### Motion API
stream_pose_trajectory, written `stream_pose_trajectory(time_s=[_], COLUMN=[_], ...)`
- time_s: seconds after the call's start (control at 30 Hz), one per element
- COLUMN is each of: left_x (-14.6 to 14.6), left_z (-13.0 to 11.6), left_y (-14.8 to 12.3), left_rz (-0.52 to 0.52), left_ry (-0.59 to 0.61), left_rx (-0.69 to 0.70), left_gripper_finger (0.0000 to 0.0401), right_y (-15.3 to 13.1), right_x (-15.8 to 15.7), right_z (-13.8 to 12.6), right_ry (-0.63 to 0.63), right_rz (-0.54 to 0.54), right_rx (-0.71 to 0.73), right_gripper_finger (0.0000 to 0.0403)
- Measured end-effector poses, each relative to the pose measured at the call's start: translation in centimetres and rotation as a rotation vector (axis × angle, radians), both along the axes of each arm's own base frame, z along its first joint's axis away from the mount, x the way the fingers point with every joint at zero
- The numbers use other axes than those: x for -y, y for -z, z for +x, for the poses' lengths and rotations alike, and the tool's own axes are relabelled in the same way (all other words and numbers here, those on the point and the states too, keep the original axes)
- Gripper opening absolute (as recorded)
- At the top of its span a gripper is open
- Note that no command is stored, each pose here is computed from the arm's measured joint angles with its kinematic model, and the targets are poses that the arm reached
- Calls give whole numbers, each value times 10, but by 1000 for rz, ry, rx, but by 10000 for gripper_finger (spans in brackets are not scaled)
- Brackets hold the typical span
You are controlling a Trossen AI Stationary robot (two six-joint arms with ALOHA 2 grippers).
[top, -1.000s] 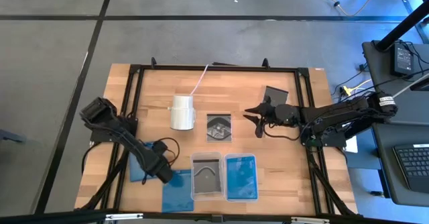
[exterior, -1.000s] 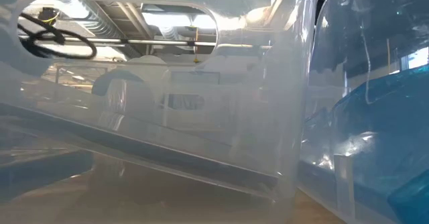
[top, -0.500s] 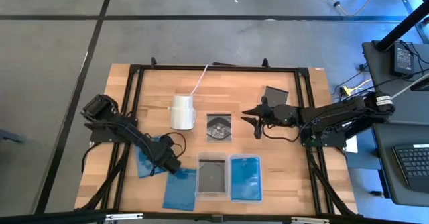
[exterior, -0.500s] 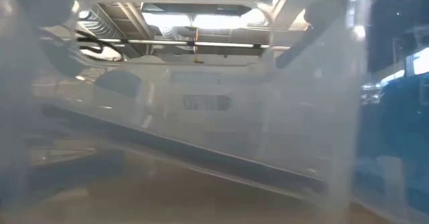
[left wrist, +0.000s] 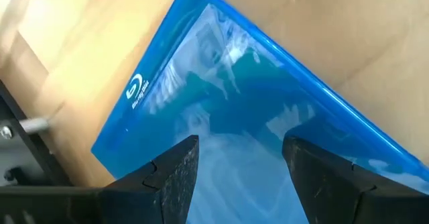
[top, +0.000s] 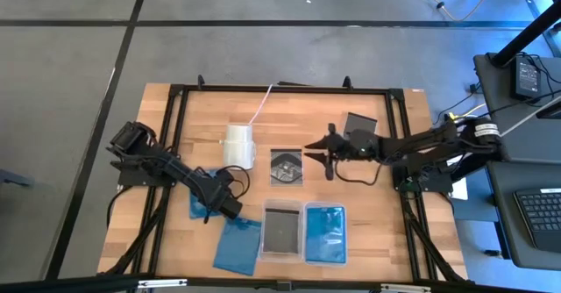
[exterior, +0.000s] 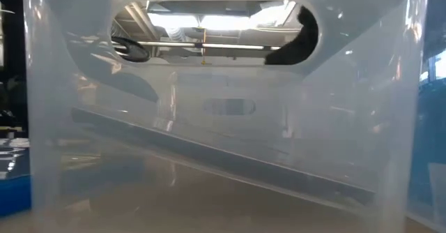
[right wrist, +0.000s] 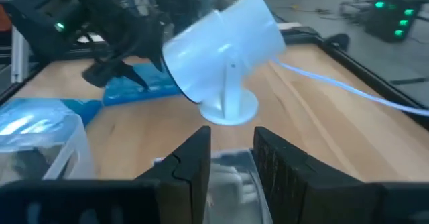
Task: Pick & place jewel cases by type
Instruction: Put the top blue cd case into the right transparent bin
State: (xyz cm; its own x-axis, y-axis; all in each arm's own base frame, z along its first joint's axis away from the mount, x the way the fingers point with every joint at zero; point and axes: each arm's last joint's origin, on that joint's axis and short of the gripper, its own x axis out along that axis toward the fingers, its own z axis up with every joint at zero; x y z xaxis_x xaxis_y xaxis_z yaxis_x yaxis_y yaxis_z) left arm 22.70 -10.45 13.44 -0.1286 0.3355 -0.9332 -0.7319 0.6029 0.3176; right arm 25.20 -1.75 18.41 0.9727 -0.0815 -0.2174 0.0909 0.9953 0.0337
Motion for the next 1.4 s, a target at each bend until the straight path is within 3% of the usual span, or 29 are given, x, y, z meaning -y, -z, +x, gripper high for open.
stream_pose_trajectory(time_s=[0.27, 0.47, 0.63, 0.8, 1.0, 1.17, 1.4], left_x=[-7, -8, -7, -1, 10, 22, 38], left_z=[-1, -3, -8, -24, -45, -57, -70], left_y=[-13, -26, -37, -57, -78, -80, -77], left_rz=[-11, -30, -81, -98, -109, -100, -93], left_ry=[19, 26, 35, 58, 1, -68, -123], left_rx=[49, 102, 116, 163, 288, 325, 336], left_gripper_finger=[221, 221, 221, 221, 221, 221, 221], right_y=[-18, -13, -3, -1, 2, 19, 40], right_x=[3, 3, -6, -23, -44, -49, -51], right_z=[73, 135, 172, 195, 220, 239, 262], right_ry=[-169, -331, -420, -482, -513, -440, -436], right_rz=[-47, -36, -51, -89, -139, -192, -183], right_rx=[-108, -192, -275, -333, -310, -350, -357], right_gripper_finger=[119, 119, 119, 119, 119, 119, 119])
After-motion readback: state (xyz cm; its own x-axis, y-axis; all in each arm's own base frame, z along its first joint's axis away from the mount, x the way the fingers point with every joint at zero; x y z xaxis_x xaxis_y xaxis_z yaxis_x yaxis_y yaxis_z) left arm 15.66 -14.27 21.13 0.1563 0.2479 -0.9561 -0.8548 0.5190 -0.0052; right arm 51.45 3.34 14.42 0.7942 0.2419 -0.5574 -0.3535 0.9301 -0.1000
